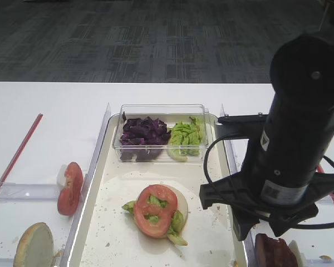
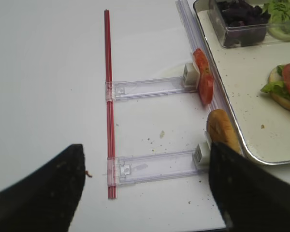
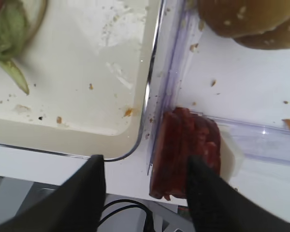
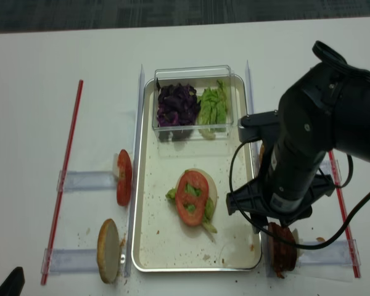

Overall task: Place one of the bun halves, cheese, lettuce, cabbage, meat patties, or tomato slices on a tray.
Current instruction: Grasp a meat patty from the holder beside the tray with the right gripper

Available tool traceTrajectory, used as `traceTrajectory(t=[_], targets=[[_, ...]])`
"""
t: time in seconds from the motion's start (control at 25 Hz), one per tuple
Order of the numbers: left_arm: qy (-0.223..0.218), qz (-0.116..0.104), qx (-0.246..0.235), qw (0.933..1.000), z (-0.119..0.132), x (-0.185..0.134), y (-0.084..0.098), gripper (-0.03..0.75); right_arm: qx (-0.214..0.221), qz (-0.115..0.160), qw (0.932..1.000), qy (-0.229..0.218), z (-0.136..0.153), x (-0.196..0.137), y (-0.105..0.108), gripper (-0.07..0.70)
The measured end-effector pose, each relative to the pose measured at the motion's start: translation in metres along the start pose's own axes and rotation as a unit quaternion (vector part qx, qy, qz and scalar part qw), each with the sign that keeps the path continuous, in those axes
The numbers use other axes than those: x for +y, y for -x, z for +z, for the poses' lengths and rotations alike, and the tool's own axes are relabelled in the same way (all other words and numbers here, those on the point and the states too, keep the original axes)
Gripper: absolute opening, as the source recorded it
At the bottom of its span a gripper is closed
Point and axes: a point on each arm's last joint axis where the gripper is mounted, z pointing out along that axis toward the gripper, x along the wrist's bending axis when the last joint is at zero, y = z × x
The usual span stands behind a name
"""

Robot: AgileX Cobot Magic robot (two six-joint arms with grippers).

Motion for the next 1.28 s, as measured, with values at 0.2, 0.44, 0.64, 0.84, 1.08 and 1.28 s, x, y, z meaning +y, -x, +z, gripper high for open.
traceTrajectory(t=[0.2, 0.44, 0.64, 0.84, 1.08, 1.28], targets=[[0.000, 0.000, 0.000, 1.0000, 0.000, 0.000, 0.000, 0.493, 0.005, 0.003, 1.0000, -0.005, 0.000, 0.000, 0.001, 0.409], [0.000, 0.000, 0.000, 1.0000, 0.000, 0.000, 0.000, 0.493, 0.008, 0.006, 0.9998, -0.015, 0.000, -0.002, 0.000, 0.407], [0.000, 0.000, 0.000, 1.0000, 0.000, 0.000, 0.000, 0.493, 0.007, 0.006, 0.9997, -0.022, 0.000, -0.003, 0.000, 0.407], [0.000, 0.000, 0.000, 1.0000, 0.000, 0.000, 0.000, 0.493, 0.007, 0.014, 0.9991, -0.040, 0.008, -0.009, 0.004, 0.407], [0.000, 0.000, 0.000, 1.0000, 0.000, 0.000, 0.000, 0.493, 0.015, 0.015, 0.9987, -0.047, 0.020, -0.016, 0.007, 0.398], [0.000, 0.000, 0.000, 1.0000, 0.000, 0.000, 0.000, 0.493, 0.018, 0.014, 0.9988, -0.043, 0.020, -0.015, 0.006, 0.393]])
